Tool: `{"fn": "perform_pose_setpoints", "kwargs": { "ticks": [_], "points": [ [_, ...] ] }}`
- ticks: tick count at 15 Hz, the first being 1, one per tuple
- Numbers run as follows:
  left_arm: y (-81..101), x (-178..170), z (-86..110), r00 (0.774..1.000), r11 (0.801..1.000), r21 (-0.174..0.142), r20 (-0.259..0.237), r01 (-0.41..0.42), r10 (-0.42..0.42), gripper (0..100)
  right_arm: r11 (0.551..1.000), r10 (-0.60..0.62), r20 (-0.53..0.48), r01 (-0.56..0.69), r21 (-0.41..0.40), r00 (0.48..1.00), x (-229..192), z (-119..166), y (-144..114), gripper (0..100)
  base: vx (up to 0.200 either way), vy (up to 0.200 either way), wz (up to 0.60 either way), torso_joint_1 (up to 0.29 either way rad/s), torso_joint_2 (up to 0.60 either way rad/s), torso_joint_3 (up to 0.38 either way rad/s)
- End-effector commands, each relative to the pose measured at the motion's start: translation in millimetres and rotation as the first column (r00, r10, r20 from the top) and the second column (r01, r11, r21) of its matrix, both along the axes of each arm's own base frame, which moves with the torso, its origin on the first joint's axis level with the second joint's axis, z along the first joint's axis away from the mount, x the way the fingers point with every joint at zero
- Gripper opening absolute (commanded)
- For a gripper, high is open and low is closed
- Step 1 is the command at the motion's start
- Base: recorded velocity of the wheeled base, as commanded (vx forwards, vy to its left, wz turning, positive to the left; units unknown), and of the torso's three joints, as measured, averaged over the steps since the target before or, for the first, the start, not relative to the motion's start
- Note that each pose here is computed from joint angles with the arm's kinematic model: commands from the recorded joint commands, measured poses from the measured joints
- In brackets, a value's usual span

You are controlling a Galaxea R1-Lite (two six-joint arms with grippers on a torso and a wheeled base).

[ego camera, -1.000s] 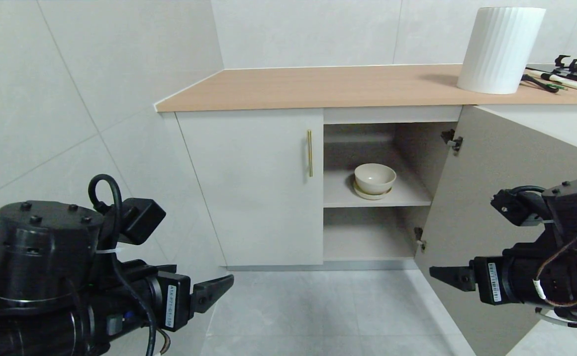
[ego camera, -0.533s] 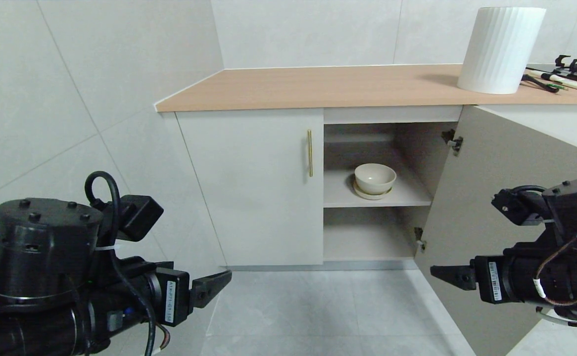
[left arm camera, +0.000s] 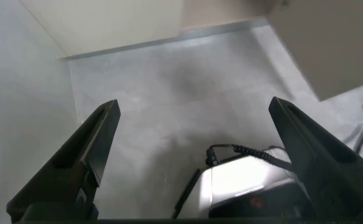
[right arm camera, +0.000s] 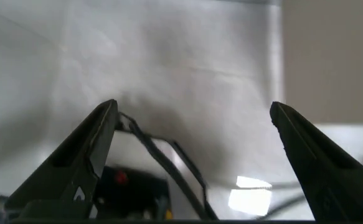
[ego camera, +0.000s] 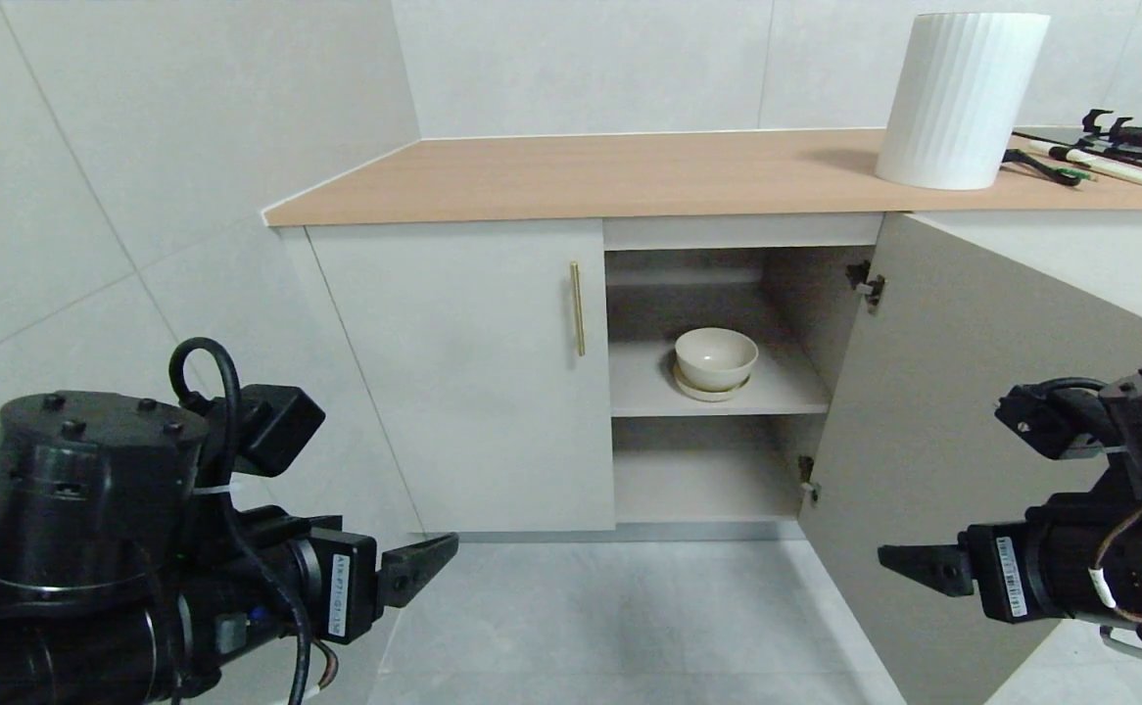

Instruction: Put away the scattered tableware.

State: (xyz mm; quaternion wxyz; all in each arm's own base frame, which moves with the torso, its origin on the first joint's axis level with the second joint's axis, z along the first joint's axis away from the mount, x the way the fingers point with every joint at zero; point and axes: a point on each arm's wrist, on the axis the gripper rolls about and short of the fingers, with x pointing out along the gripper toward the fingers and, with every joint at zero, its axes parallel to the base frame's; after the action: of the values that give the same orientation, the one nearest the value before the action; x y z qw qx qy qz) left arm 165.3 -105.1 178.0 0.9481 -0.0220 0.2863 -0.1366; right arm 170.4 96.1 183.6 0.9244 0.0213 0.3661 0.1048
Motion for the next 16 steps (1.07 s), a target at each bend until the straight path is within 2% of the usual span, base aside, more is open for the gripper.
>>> {"fn": "perform_pose_setpoints", "kwargs": {
  "ticks": [1, 5, 7, 8, 12, 15, 16],
  "points": [
    [-0.1, 0.0, -0.8, 1.000, 1.000, 0.002, -0.003, 0.000, 0.000, 100, 0.999, -0.037, -0.014, 0.037, -0.033, 0.999, -4.6, 13.8, -7.9, 100, 0.000, -0.200, 0.00, 0.002, 0.00, 0.007],
    [-0.9, 1.1, -2.3, 1.000, 1.000, 0.005, -0.009, 0.001, -0.001, 100, 0.993, -0.085, -0.103, 0.075, -0.096, 0.991, -26.3, 41.2, -27.8, 100, 0.000, -0.200, 0.00, 0.004, 0.00, -0.001],
    [-1.5, 2.0, -3.5, 1.000, 1.000, 0.009, -0.015, 0.001, -0.001, 100, 0.987, -0.132, -0.084, 0.123, -0.102, 0.988, -29.8, 53.7, -39.9, 100, 0.000, -0.200, 0.00, 0.002, 0.00, 0.007],
    [-1.5, 2.0, -3.5, 1.000, 1.000, 0.009, -0.015, 0.001, -0.001, 100, 0.980, -0.161, -0.041, 0.155, -0.121, 0.986, -34.8, 61.2, -53.4, 100, 0.000, -0.200, 0.00, 0.002, 0.01, 0.002],
    [-1.2, 1.7, -3.6, 1.000, 1.000, 0.009, -0.015, 0.001, -0.001, 100, 0.951, -0.272, 0.017, 0.271, -0.148, 0.962, -34.7, 71.9, -77.3, 100, 0.000, 0.000, 0.00, 0.000, 0.00, 0.000],
    [-1.2, 1.7, -3.6, 1.000, 1.000, 0.009, -0.015, 0.001, -0.001, 100, 0.924, -0.347, 0.010, 0.343, -0.167, 0.938, -17.3, 67.2, -88.7, 100, 0.000, 0.000, 0.00, 0.000, 0.00, 0.000],
    [-1.2, 1.7, -3.6, 1.000, 1.000, 0.009, -0.015, 0.001, -0.001, 100, 0.903, -0.402, 0.008, 0.397, -0.164, 0.916, 3.6, 60.0, -97.7, 100, 0.000, 0.000, 0.00, 0.000, 0.00, 0.000]
  ]
}}
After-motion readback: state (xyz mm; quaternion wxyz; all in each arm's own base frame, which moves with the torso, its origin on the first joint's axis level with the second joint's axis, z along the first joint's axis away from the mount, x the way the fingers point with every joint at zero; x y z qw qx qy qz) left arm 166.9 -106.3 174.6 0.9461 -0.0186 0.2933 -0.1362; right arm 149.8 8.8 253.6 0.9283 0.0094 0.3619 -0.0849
